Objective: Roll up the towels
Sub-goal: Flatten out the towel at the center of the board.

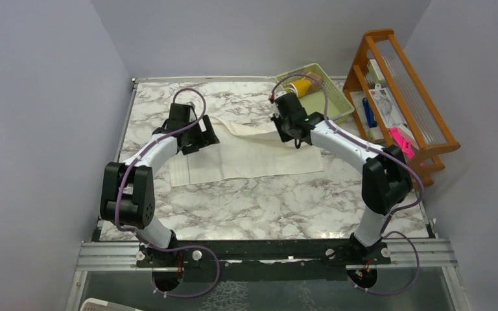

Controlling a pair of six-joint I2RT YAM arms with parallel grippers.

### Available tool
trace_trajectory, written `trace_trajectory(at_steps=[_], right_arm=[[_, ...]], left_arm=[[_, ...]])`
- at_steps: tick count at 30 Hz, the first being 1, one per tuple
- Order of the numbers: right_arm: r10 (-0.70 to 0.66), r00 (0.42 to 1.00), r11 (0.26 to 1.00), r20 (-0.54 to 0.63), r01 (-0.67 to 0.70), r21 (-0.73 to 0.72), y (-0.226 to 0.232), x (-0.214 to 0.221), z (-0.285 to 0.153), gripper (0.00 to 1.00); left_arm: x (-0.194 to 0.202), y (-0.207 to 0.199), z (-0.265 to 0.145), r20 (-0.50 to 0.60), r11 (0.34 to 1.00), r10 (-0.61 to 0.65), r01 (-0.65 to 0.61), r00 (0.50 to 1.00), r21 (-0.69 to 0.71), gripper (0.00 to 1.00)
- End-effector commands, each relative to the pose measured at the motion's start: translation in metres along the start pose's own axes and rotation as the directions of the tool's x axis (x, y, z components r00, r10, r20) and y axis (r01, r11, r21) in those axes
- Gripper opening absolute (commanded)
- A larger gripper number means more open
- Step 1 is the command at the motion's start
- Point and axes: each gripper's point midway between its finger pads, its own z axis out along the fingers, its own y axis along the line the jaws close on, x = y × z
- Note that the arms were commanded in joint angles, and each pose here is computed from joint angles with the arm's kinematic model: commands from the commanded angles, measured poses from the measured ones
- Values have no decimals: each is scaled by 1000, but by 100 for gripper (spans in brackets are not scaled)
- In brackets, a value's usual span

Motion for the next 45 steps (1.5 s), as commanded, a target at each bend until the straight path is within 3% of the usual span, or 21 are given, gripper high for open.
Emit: trace_trajectory(at_steps=[1,10,17,22,29,34,39,45], right_arm=[[119,987,993,110,-120,4,-26,-35,-19,1],[256,960,965,116,-261,26,-66,-43,-9,1],[281,953,957,117,-287,35,-78,-43,-6,1],[282,952,958,115,-287,26,-78,-41,-7,1],[329,934,940,138,-337,43,-82,-31,-18,1],[384,907,914,173,-400,66,-101,-21,-32,1],[461,863,877,209,-479,43,-126,-21,-39,1],[523,830,847,193,-532,-4,-126,-21,-30,1]], left_arm=[[-29,-43,-15,160,987,23,-48,987,155,89],[-2,-68,19,67,973,35,-50,997,227,79],[29,-75,35,9,970,40,-41,999,240,77],[80,-67,56,-128,974,34,-4,991,225,75],[141,-57,47,-270,978,-19,74,963,196,74],[181,-78,33,-384,954,-15,129,923,272,74],[212,-104,12,-480,896,73,155,874,417,75],[247,-115,-11,-609,831,248,158,753,533,75]])
